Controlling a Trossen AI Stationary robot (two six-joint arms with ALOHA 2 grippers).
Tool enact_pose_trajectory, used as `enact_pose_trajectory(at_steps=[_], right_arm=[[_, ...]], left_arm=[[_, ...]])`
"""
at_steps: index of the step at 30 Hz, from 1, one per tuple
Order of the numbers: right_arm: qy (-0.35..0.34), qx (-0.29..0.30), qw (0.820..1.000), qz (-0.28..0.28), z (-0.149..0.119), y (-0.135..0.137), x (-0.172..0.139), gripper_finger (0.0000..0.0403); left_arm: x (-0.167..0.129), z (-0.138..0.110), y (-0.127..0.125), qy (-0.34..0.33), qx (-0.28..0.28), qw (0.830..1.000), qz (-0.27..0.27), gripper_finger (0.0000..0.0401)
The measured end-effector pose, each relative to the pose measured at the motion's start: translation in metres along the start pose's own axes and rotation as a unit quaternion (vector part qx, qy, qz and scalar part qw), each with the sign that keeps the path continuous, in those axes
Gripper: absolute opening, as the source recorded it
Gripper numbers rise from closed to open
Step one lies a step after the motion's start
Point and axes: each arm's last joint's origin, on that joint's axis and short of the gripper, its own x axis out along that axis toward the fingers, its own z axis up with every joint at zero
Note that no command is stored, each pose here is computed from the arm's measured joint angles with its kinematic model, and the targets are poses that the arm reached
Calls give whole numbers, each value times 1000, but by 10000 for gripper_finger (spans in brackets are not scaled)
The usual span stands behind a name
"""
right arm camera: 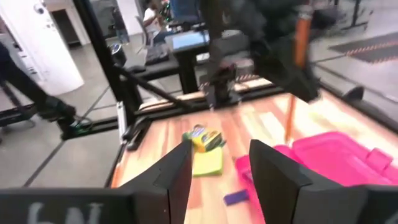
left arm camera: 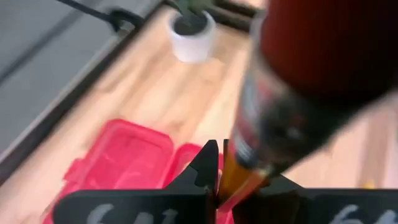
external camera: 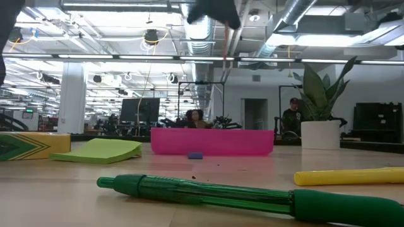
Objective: Pack school essentials
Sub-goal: Put the top orange pencil into the supply box
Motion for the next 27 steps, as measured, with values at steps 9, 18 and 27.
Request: enact_pose_trajectory(at_steps=[9, 18, 27], right_arm=[[39, 14, 999, 25, -11, 7, -7, 157], [73, 29, 997, 22, -21, 9, -9, 153], [78, 31, 996, 18, -23, 9, -8, 148]], left_arm=[[60, -20, 43, 171, 150, 973, -32, 10], [111, -48, 47, 262, 209, 941, -37, 5], [122, -65, 44, 318, 242, 916, -39, 8]])
